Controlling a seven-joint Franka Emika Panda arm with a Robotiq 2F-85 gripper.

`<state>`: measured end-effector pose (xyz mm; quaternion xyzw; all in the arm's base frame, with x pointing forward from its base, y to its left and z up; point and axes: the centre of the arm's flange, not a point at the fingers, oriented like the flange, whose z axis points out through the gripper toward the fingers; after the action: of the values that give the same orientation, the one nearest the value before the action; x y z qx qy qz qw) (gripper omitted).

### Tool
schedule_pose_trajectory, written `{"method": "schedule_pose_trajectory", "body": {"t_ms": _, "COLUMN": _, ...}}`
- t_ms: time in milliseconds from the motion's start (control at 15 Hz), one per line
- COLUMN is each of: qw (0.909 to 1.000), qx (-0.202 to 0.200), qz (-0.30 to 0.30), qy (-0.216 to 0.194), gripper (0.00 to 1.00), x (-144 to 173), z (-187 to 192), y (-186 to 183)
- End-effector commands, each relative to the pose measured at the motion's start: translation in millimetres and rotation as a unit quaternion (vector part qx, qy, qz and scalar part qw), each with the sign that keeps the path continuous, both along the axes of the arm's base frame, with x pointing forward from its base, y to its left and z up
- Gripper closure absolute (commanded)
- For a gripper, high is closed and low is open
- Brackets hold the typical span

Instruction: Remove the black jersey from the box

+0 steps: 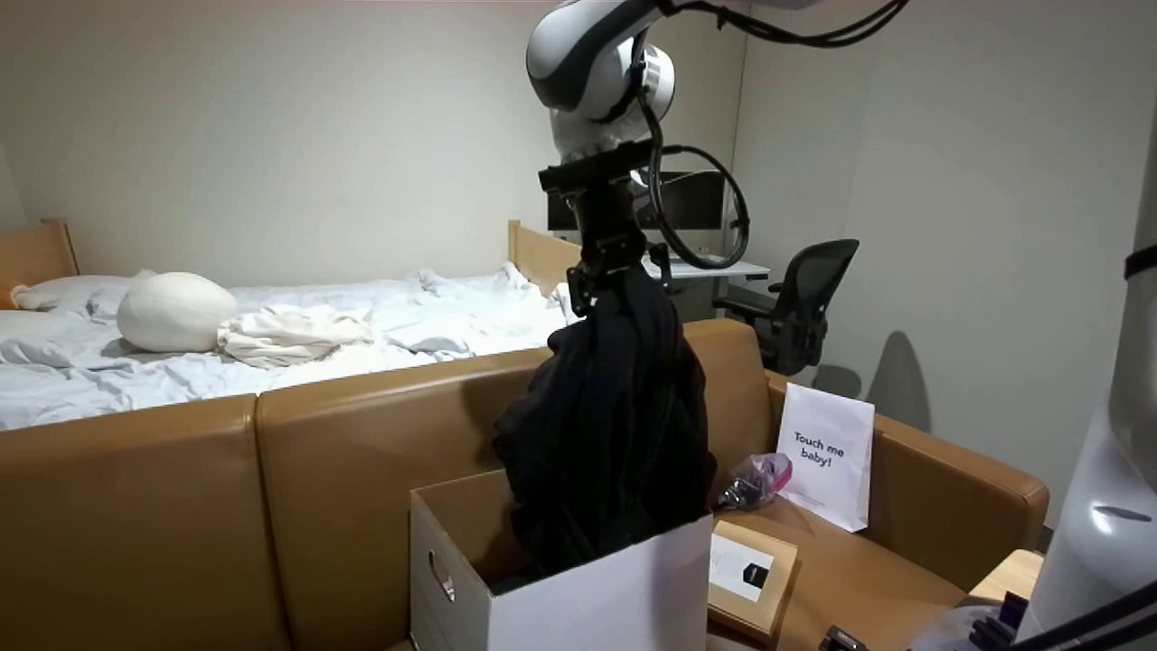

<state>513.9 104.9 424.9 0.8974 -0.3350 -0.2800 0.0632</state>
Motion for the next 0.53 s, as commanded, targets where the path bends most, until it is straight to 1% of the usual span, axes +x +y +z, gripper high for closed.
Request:
{"method": "schedule_pose_trajectory", "body": {"t_ms": 0, "qw": 1.0, "qx": 0.0, "qz": 0.002, "qy": 0.001, "gripper": 0.99, "x": -0.9, "z": -1.0, "y": 1.9}}
{"method": "schedule_pose_trajectory", "body": {"t_ms": 67, "qw": 0.9991, "qx": 0.003, "qz": -0.005, "qy": -0.042, "gripper": 1.0, "x": 4.5, "z": 11.9, "y": -5.2}}
{"method": "schedule_pose_trajectory", "body": {"t_ms": 133, "qw": 0.9965, "qx": 0.012, "qz": -0.017, "qy": -0.081, "gripper": 1.0, "x": 12.3, "z": 34.0, "y": -20.2}}
{"method": "schedule_pose_trajectory", "body": {"t_ms": 200, "qw": 0.9944, "qx": 0.024, "qz": -0.037, "qy": -0.096, "gripper": 0.99, "x": 17.3, "z": 62.5, "y": -39.8}}
{"method": "schedule_pose_trajectory", "body": {"t_ms": 333, "qw": 0.9882, "qx": 0.034, "qz": -0.074, "qy": -0.129, "gripper": 0.99, "x": 16.3, "z": 90.2, "y": -63.4}}
{"method": "schedule_pose_trajectory", "body": {"t_ms": 467, "qw": 0.9793, "qx": 0.041, "qz": -0.118, "qy": -0.16, "gripper": 1.0, "x": 9.0, "z": 122.3, "y": -104.0}}
